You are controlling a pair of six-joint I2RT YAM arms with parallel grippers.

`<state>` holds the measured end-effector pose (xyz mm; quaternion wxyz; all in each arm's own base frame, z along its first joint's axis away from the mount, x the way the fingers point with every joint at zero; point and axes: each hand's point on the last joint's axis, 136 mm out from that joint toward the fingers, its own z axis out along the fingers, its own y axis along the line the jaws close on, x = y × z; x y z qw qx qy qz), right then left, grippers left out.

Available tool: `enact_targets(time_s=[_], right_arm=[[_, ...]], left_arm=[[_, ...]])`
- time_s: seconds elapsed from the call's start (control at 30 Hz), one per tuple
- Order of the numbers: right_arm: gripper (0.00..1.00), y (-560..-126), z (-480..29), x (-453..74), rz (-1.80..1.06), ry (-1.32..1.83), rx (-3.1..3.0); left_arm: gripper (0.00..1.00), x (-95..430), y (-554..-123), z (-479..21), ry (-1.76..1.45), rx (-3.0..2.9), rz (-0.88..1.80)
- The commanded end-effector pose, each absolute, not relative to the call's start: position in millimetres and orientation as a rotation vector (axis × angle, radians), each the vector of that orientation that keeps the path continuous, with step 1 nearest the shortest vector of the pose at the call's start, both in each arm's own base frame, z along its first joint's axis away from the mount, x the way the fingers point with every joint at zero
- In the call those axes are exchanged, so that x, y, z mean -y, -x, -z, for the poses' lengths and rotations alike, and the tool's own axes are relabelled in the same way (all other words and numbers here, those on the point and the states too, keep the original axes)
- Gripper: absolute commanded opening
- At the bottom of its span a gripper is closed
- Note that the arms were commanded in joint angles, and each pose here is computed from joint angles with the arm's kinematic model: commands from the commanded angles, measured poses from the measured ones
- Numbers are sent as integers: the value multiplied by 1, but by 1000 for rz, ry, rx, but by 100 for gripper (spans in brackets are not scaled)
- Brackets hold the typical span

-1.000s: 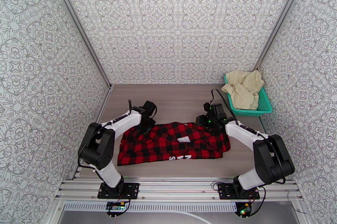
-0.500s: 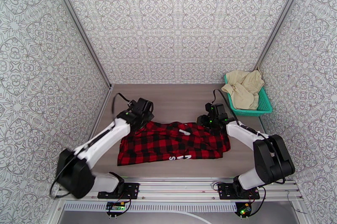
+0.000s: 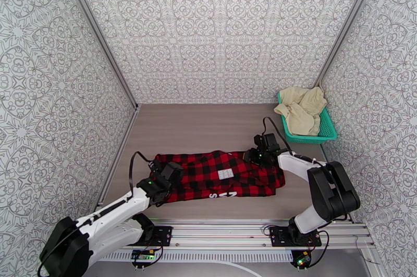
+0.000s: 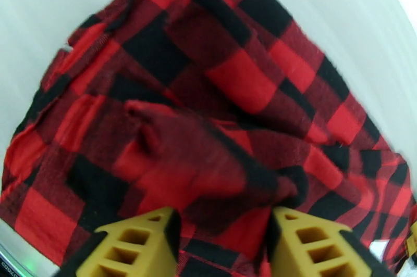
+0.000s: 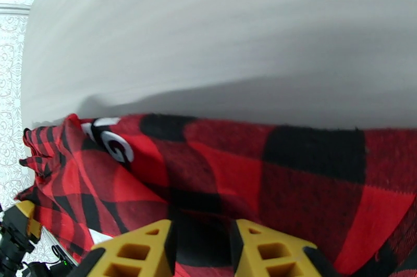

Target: Fold and stack the mixed laundry pile

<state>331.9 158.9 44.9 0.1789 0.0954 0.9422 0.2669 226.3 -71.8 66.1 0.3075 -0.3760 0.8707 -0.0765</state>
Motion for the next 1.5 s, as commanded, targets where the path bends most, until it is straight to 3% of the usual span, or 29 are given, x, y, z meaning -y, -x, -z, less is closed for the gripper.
enact_targets(time_s=[0.0, 0.27, 0.43, 0.53, 0.67, 0.77, 1.17, 1.3, 1.47], right_arm=[[36, -316, -37, -125, -658, -405, -2703], [36, -300, -49, -93, -572, -456, -2700], [32, -293, -69, -105, -690, -499, -2680], [32, -284, -71, -113, -728, -553, -2700], [33, -278, -55, -129, -750, -650, -2746], [32, -287, -37, -137, -721, -706, -2756], [21, -417, 8, -157, -511, -612, -2803], [22, -468, 11, -178, -563, -528, -2803], [27, -527, 13, -203, -611, -374, -2807]], left_arm=[[54, 40, -199, -81, 1148, -2306, 11], [57, 21, -173, -111, 1198, -2338, -40], [35, 82, -242, -132, 741, -2419, 274], [27, 116, -287, -140, 481, -2479, 353], [14, 143, -323, -106, 318, -2660, 408], [10, 145, -327, -72, 302, -2758, 401], [6, 88, -248, 10, 682, -2908, 277], [6, 112, -229, 15, 762, -2878, 364], [6, 179, -198, 5, 665, -2919, 524]])
